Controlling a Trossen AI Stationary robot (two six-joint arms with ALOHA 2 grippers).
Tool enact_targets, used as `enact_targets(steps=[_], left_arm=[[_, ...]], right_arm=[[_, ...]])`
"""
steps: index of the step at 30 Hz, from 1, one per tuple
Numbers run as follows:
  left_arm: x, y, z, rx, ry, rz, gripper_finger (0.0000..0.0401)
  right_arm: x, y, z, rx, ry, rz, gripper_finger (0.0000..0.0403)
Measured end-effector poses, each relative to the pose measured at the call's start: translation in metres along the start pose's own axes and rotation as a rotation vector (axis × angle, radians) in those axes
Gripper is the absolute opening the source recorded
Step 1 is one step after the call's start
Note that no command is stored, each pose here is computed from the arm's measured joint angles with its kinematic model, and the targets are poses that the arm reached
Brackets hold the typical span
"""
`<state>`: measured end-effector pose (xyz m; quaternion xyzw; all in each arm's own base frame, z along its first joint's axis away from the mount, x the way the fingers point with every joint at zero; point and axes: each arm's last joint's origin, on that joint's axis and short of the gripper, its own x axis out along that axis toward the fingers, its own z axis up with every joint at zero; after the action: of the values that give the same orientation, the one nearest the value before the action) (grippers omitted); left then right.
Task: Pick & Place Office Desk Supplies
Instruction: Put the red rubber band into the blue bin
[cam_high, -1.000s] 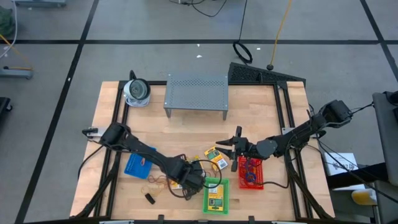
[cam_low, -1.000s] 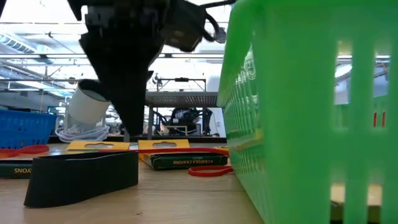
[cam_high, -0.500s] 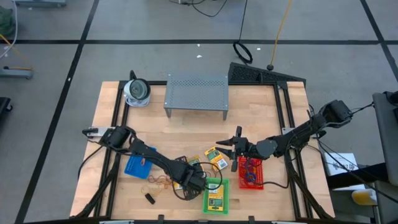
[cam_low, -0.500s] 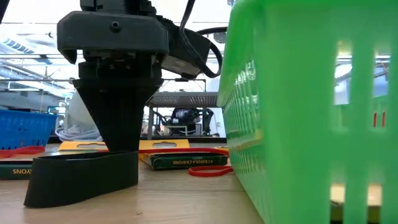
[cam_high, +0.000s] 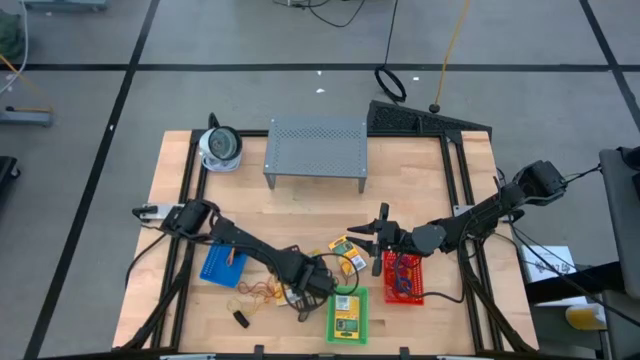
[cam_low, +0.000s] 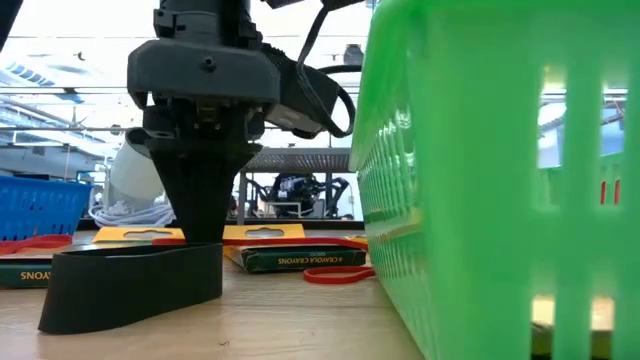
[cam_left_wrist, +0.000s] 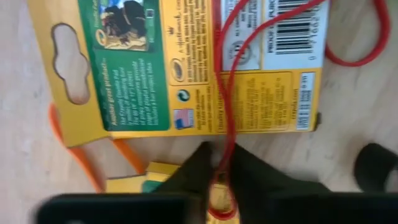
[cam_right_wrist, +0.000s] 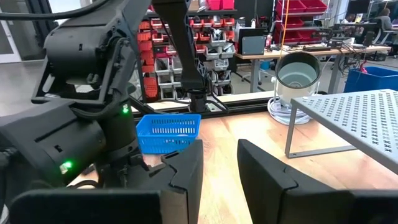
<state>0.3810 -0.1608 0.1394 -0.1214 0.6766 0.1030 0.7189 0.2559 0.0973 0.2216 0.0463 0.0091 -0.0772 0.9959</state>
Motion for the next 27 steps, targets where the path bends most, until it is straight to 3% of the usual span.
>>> enact_targets(steps=[2, 11, 20, 27], left_arm=[[-0.001, 0.001, 0.001, 0.001, -0.002, -0.002, 0.0013], [-0.017, 0.002, -0.001, 0.003, -0.019, -0.026, 0.0005], [-0.079, 0.009, -0.007, -0.031, -0.230, -0.027, 0.0004], [-0.132, 0.021, -0.028, -0.071, -0.357, -0.004, 0.0004]], right_arm=[[0.000, 0.000, 0.000, 0.000, 0.000, 0.000, 0.0089], [0.000, 0.000, 0.000, 0.000, 0.000, 0.000, 0.0089], [0.000, 0.000, 0.000, -0.001, 0.001, 0.000, 0.0089], [0.000, 0.000, 0.000, -0.001, 0.000, 0.000, 0.0089]])
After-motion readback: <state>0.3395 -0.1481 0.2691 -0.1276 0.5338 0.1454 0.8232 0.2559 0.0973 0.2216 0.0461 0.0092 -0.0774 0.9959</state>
